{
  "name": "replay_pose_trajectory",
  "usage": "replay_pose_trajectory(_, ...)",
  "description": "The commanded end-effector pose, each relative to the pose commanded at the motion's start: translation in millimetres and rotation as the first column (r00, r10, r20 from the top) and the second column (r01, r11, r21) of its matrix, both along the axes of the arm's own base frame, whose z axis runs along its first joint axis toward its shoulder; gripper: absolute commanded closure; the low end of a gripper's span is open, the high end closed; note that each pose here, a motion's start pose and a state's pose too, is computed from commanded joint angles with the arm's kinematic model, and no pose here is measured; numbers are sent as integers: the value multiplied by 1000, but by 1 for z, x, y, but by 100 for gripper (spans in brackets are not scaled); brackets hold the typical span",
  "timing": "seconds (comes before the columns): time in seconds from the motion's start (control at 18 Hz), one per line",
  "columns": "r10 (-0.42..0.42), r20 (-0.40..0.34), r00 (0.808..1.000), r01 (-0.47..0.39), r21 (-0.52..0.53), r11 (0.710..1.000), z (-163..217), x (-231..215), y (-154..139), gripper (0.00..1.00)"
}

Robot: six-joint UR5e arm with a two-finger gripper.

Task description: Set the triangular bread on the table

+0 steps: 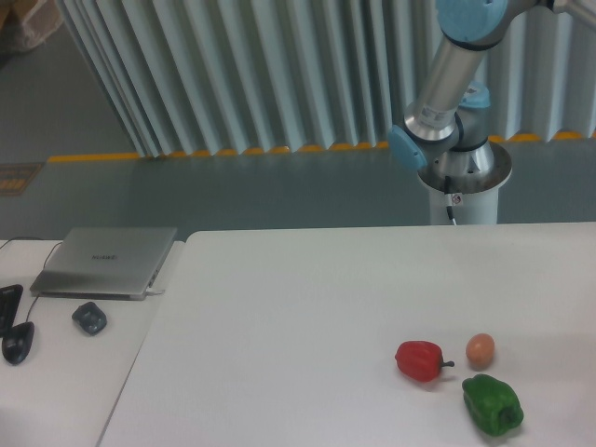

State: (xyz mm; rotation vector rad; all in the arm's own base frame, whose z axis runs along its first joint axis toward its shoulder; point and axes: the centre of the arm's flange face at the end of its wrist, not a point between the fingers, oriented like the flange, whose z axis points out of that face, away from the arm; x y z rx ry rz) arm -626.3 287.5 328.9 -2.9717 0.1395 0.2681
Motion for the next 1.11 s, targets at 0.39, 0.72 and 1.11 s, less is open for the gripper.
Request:
replay_pose_trajectory(0.39, 5, 36, 999, -5, -10, 1000, -23, -4, 2, 0)
replay_pose_trajectory(0.72, -5, 87, 996, 8, -27, 1000, -36, 3, 5, 0)
replay_pose_trajectory(1.11, -7, 99, 995, 11, -44, 999, -47, 2, 6, 8)
